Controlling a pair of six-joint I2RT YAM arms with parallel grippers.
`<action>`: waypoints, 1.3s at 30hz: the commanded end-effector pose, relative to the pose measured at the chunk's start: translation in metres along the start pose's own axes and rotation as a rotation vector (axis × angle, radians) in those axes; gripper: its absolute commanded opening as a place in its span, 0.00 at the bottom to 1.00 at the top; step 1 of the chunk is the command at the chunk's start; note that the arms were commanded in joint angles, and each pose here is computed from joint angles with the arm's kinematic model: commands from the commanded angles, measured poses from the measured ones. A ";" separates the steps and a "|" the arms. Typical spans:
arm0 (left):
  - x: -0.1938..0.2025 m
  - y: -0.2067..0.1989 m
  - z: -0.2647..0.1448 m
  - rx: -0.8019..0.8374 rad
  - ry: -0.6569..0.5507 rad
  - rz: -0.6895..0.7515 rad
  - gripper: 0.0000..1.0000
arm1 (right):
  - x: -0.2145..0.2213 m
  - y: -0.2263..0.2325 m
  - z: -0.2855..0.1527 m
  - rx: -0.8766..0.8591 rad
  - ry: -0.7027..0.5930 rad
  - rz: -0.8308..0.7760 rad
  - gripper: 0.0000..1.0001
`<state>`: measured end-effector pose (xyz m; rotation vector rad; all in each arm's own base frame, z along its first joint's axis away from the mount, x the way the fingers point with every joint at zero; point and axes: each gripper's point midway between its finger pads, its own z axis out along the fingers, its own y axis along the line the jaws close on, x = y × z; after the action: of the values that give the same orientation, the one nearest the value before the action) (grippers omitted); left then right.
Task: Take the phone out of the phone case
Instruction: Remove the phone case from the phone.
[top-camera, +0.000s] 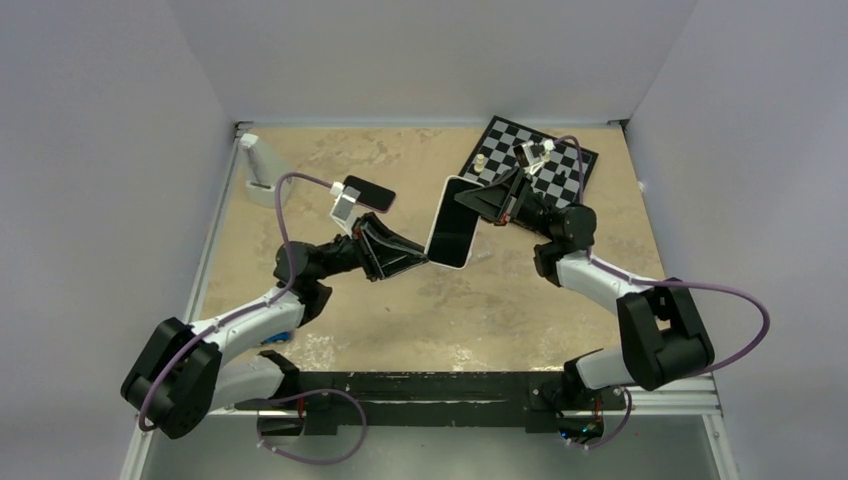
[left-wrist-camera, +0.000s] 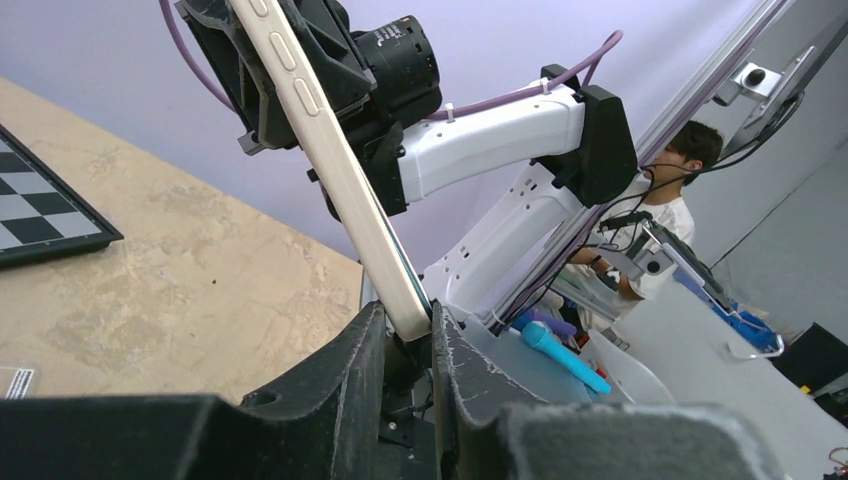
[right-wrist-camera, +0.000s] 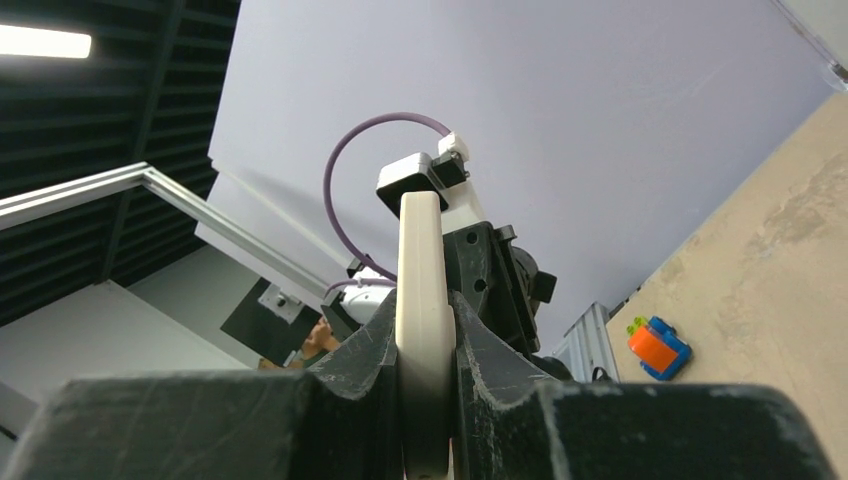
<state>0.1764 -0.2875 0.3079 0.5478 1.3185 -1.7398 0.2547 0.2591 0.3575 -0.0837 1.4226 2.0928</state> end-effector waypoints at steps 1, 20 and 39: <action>-0.016 -0.015 0.009 0.082 -0.033 0.070 0.22 | -0.010 0.048 0.006 -0.127 -0.040 -0.091 0.00; 0.002 0.024 0.006 -0.040 0.011 0.131 0.00 | 0.001 0.083 0.001 -0.290 -0.011 0.062 0.00; 0.014 0.062 0.002 -0.160 -0.005 0.076 0.00 | 0.005 0.107 -0.001 -0.352 -0.003 0.077 0.00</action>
<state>0.1873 -0.2974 0.2969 0.6056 1.2623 -1.6791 0.2629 0.2554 0.3642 0.1015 1.4281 2.2419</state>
